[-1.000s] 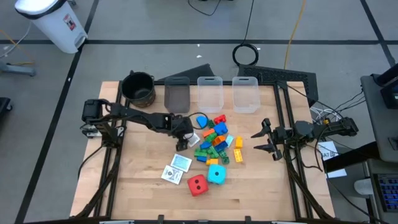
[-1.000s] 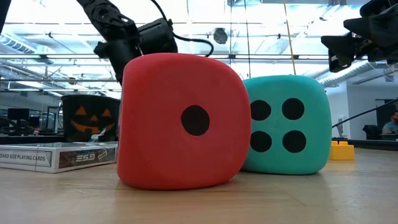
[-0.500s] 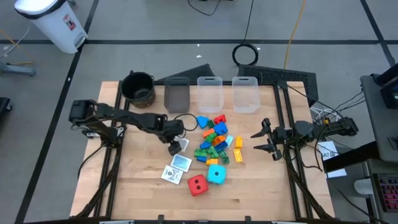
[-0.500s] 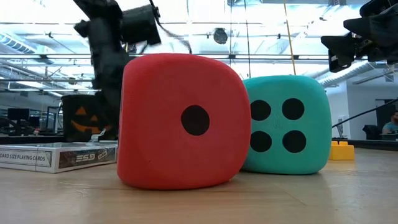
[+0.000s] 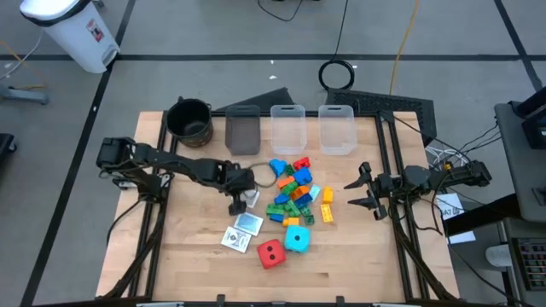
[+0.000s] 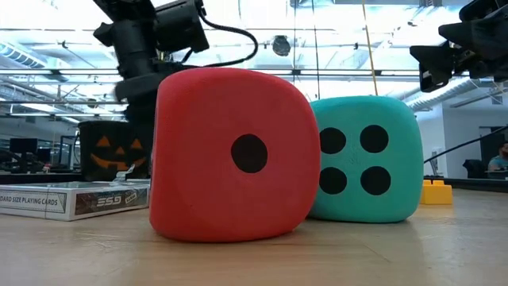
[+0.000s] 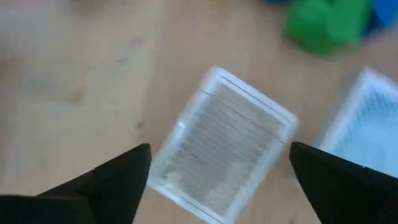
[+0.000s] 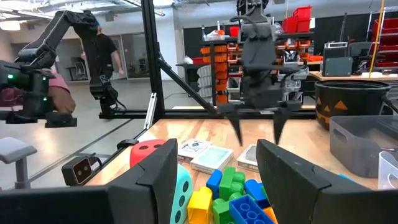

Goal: Pick & Place Toys
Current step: Put the playing card box into the black bin

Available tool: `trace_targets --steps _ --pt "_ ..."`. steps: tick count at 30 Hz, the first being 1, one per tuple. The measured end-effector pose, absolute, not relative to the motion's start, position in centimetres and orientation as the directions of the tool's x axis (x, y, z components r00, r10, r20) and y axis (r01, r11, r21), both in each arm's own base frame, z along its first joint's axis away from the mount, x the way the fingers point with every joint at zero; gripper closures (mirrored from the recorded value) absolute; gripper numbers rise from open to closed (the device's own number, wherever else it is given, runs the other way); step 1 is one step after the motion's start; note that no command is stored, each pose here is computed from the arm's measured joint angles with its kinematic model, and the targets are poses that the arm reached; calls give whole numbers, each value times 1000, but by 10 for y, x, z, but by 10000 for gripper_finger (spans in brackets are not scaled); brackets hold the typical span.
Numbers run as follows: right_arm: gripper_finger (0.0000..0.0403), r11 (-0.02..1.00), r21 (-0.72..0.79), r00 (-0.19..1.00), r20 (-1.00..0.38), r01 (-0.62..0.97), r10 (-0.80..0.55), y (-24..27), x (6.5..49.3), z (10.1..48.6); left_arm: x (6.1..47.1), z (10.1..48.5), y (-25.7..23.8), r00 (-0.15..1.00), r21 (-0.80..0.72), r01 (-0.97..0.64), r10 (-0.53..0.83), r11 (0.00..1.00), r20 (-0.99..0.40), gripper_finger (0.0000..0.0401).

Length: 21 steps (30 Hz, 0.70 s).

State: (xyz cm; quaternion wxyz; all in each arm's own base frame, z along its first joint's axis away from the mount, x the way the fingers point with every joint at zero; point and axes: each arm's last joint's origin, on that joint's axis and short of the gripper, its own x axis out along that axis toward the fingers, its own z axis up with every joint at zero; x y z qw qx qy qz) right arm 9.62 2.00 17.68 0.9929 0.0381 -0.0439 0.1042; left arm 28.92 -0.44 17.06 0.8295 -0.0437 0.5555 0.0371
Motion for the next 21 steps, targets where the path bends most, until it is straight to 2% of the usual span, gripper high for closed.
trace_targets --steps 5,8,13,21 --pt "215 975 66 974 96 -211 204 20 96 177 293 154 -12 325 38 103 2 994 -946 18" --pt "216 975 66 974 95 -211 204 20 96 177 297 148 -12 317 71 164 16 984 -948 30" --pt "216 975 66 974 95 -210 204 20 96 177 303 140 -10 328 146 136 95 980 -940 44" --pt "216 975 66 974 95 -210 204 20 96 177 304 144 -10 363 130 91 89 987 -927 41"
